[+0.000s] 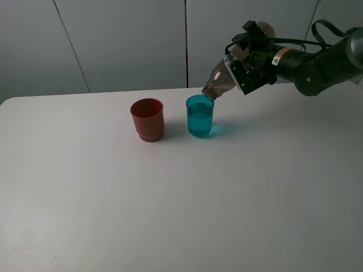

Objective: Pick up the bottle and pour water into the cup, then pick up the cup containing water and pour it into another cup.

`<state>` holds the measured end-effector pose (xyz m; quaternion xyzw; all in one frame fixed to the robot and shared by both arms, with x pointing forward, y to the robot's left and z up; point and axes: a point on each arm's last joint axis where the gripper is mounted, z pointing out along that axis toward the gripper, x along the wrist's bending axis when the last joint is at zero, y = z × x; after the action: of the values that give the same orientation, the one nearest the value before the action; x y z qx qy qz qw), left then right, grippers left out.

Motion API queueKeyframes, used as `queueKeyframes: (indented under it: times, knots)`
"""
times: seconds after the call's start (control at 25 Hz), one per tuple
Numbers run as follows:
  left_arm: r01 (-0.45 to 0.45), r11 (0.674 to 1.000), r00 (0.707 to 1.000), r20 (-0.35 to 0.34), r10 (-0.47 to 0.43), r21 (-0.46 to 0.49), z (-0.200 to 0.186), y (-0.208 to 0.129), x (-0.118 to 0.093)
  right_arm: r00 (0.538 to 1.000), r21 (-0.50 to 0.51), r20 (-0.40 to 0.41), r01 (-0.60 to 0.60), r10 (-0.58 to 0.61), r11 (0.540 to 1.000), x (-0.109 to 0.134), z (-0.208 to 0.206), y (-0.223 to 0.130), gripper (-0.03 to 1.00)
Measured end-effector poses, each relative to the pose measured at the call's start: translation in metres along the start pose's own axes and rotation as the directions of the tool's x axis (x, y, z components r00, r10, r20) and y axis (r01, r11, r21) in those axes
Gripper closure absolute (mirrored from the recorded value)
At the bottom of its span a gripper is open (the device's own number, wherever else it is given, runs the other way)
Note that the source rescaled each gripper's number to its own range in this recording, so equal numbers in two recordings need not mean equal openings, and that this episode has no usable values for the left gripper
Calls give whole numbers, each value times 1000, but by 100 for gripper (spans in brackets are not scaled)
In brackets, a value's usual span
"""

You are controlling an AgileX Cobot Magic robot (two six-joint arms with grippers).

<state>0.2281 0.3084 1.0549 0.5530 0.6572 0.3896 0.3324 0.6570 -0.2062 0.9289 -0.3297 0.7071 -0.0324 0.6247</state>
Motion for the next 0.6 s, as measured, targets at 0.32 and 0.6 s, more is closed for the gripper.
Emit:
queueKeyframes:
  times: [0.32,0.6]
  knots:
    - [0,1000,1000,0,0,0,0,0,0,997,2,0,-79,79,997,0,0,0,96]
    - [0,1000,1000,0,0,0,0,0,0,952,2,0,-307,307,952,0,0,0,96]
